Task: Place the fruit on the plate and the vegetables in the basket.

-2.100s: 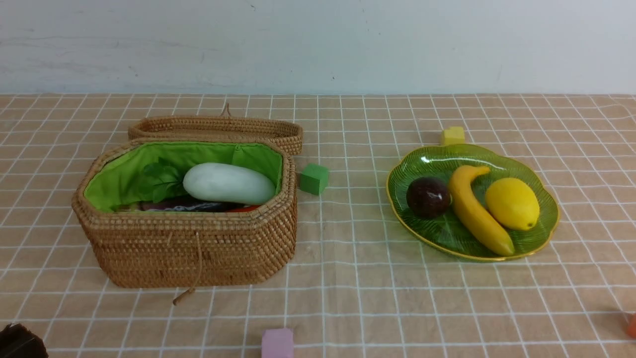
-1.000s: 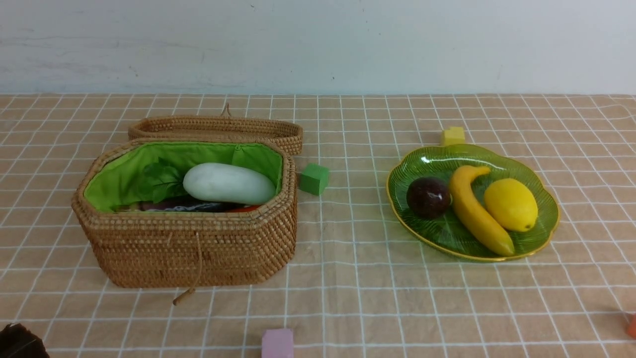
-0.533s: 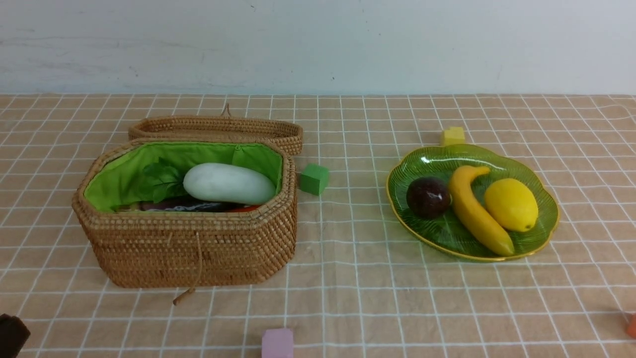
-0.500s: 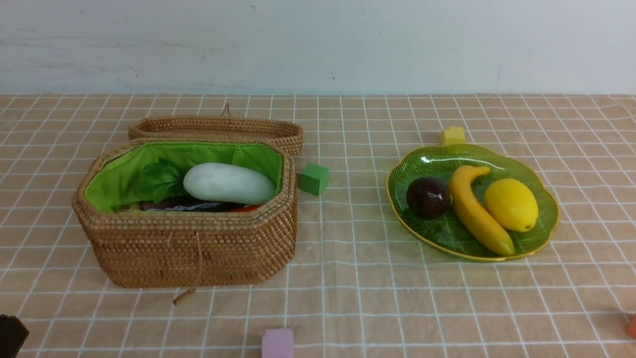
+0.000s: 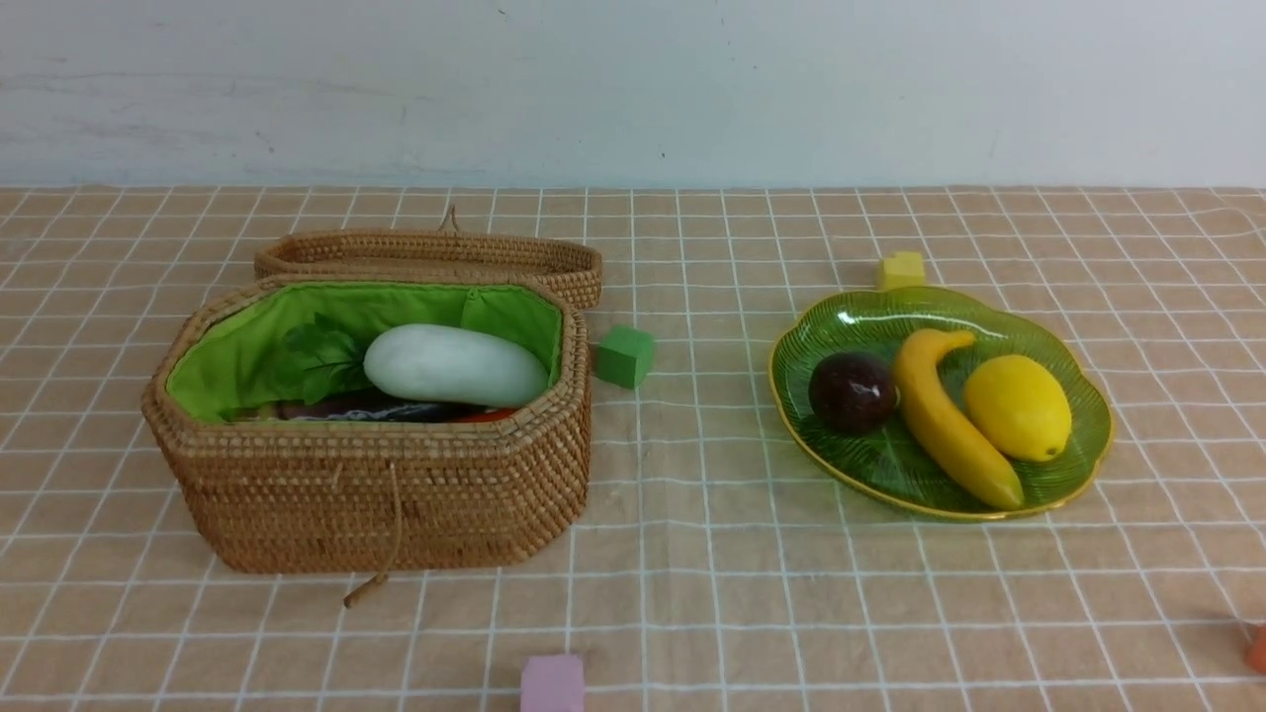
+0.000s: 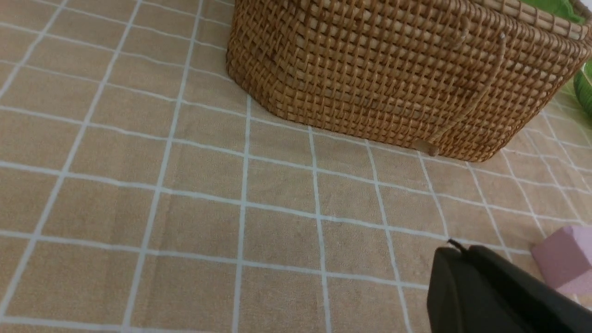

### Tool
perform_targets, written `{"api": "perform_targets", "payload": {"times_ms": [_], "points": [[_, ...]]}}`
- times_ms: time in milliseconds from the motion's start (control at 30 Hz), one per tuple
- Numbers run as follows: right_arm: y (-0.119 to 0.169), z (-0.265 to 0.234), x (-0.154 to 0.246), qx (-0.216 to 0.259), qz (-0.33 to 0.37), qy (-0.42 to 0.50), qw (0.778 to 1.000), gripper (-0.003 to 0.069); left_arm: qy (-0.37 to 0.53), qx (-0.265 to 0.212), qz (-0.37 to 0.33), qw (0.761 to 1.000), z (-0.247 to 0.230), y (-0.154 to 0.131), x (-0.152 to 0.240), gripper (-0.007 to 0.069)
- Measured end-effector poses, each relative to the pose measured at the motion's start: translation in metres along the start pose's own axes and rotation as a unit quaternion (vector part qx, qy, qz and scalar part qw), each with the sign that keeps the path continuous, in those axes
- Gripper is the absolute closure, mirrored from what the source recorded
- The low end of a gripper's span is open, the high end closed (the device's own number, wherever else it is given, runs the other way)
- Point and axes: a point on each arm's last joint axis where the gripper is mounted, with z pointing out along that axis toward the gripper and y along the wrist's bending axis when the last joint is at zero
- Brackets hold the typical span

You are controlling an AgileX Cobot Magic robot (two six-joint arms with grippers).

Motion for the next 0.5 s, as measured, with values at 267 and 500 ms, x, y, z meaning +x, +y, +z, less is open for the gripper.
{"api": "perform_targets", "payload": {"times_ms": [267,500], "points": [[0.0000,0.0000,0.0000,0.000,0.000,0.000,1.000,0.0619,0.000,0.000,-0.005,1.000,0.0000,0.0000,0.0000,0.0638],[0.0000,0.0000,0.0000,0.000,0.000,0.000,1.000,0.0610,0.000,0.000,-0.005,1.000,0.0000,0.0000,0.0000,0.0638]]}}
